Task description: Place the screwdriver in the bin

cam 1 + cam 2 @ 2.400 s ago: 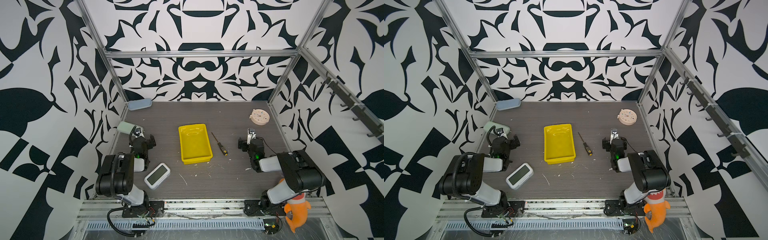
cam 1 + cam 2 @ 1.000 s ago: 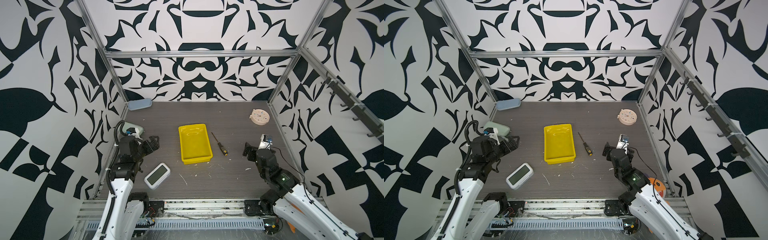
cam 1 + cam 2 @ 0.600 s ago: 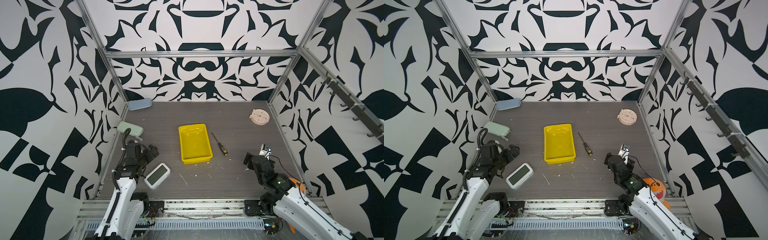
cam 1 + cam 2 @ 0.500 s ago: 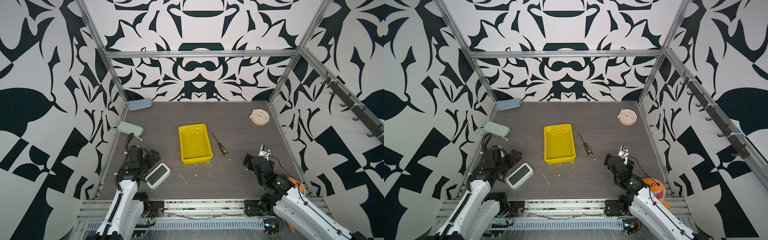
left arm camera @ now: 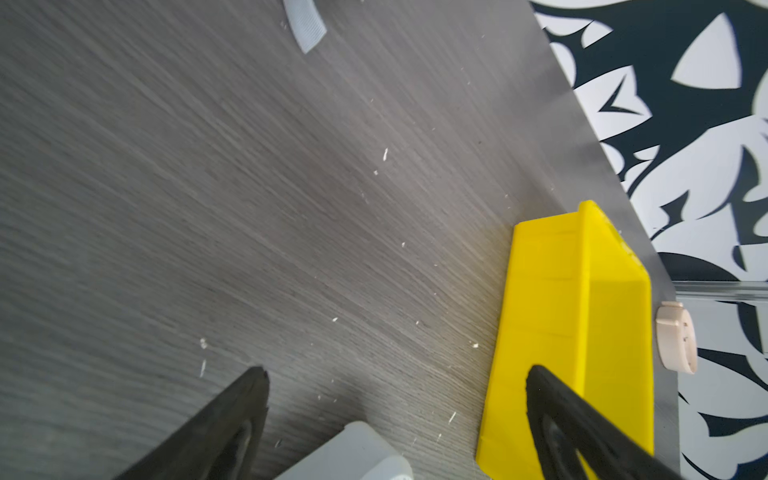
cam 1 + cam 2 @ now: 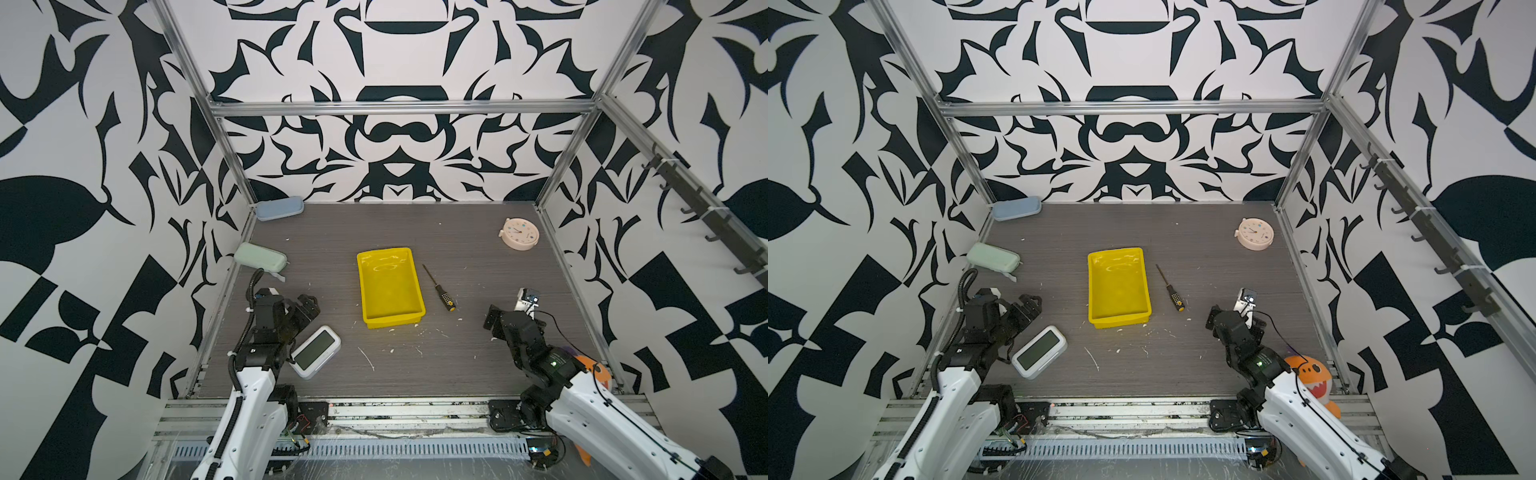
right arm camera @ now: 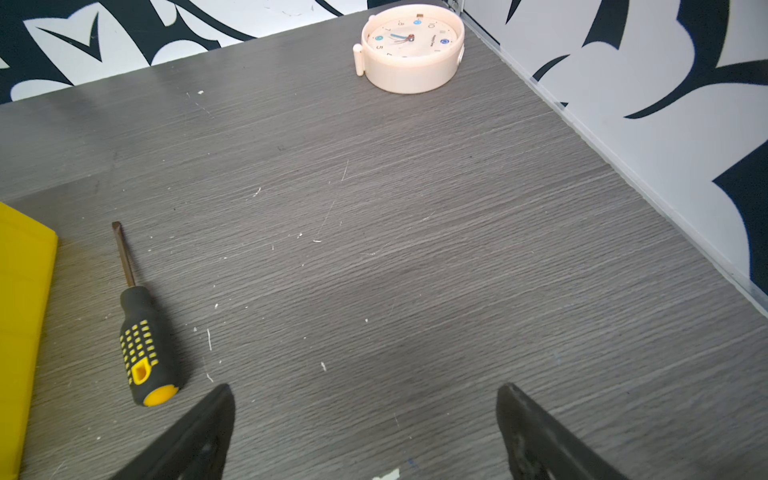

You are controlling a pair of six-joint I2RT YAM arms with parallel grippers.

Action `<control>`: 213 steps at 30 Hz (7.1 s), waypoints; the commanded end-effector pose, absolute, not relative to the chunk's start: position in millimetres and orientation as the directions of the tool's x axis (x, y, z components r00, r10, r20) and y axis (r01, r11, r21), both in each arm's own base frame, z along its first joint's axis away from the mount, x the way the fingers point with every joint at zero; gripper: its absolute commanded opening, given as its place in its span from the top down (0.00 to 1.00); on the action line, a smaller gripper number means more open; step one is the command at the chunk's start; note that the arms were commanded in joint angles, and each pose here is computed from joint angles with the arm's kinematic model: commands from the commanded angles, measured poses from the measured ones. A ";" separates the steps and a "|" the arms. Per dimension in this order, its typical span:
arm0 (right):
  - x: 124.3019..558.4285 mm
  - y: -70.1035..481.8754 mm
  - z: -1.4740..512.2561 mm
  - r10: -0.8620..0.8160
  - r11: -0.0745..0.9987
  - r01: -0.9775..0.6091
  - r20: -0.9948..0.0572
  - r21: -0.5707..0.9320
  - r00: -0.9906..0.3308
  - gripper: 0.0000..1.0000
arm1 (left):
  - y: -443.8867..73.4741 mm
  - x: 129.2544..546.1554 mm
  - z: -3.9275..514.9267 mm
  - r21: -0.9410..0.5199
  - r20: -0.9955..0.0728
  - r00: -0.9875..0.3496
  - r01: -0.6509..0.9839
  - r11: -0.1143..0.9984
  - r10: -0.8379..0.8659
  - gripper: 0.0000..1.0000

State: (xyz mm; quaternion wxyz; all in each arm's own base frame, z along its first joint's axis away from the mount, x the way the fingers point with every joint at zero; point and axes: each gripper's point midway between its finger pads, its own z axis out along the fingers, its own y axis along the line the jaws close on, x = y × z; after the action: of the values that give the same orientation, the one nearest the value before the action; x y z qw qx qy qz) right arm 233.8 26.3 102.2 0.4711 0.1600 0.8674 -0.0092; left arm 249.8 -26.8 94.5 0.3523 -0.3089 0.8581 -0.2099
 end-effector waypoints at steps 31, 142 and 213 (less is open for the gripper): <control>302.1 174.7 76.6 0.085 0.962 -0.064 -0.516 0.265 -0.853 0.26 | -21.5 235.0 103.9 -0.592 -0.494 -0.517 -0.389 0.706 -0.699 0.01; 328.2 378.8 120.6 0.082 0.908 -0.095 -0.396 0.407 -0.915 0.63 | -87.2 236.7 130.0 -0.640 -0.640 -0.590 0.055 0.766 -0.492 0.01; 352.5 36.0 115.4 -0.220 0.971 0.030 -0.936 -0.237 -0.277 0.00 | -72.0 240.5 95.6 -0.673 -0.488 -0.608 -0.194 0.714 -0.626 0.01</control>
State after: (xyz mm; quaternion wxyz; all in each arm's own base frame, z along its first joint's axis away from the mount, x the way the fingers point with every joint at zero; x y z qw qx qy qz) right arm 322.4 33.8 90.3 0.5460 -0.0993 0.8189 -0.1467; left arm 239.7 -71.4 91.5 0.3637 -0.2460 0.8509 -0.2883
